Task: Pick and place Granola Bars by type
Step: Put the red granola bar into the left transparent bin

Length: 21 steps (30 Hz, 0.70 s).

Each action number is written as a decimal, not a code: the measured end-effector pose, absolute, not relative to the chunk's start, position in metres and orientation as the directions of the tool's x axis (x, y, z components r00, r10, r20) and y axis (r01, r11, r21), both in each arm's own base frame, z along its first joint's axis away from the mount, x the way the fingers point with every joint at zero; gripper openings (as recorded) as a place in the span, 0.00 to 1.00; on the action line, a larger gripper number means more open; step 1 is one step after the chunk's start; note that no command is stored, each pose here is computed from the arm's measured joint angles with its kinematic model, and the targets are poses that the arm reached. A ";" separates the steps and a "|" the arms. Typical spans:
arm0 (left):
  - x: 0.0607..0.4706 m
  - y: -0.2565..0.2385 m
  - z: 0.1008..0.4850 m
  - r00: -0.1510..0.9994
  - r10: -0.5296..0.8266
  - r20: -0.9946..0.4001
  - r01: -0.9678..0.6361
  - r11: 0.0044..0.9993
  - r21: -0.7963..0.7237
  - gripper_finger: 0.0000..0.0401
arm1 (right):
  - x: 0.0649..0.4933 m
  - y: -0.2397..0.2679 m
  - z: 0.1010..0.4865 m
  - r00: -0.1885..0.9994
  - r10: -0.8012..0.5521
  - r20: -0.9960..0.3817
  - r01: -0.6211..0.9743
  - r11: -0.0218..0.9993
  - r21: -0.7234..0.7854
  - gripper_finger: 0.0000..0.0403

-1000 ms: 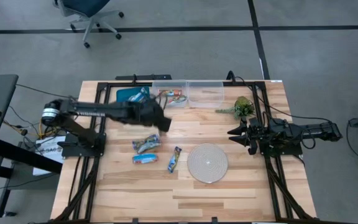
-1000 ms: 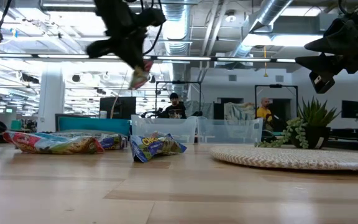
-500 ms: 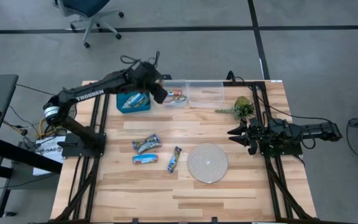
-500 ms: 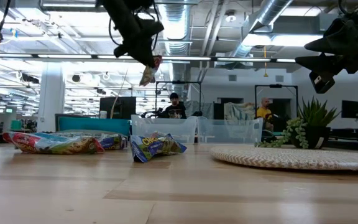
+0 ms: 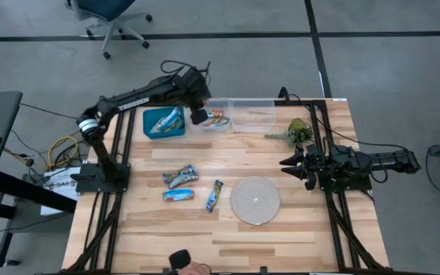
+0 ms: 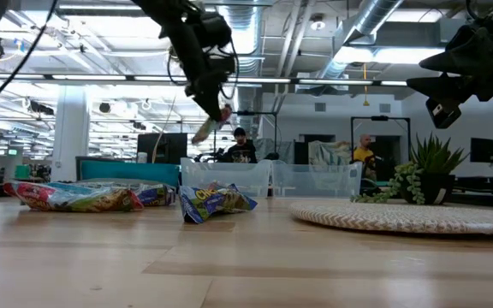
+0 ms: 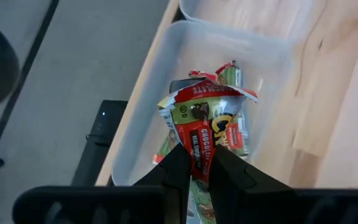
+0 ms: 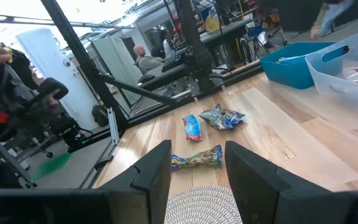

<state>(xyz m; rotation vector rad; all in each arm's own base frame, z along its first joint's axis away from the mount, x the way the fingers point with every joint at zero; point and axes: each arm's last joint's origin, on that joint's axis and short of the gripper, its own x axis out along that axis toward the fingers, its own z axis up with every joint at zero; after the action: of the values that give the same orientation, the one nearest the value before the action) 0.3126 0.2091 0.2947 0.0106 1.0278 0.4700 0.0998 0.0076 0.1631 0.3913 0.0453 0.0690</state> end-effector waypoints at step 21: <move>0.326 0.220 0.286 0.393 0.434 -0.811 -0.270 0.897 0.349 0.09 | 0.100 0.008 0.163 0.997 0.076 -0.031 -0.059 0.922 0.383 0.35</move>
<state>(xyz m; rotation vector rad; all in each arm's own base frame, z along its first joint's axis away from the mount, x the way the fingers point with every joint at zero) 0.3257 0.2197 0.2856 0.1709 1.0789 0.4494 0.0998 0.0076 0.1630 0.3913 0.0456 0.0694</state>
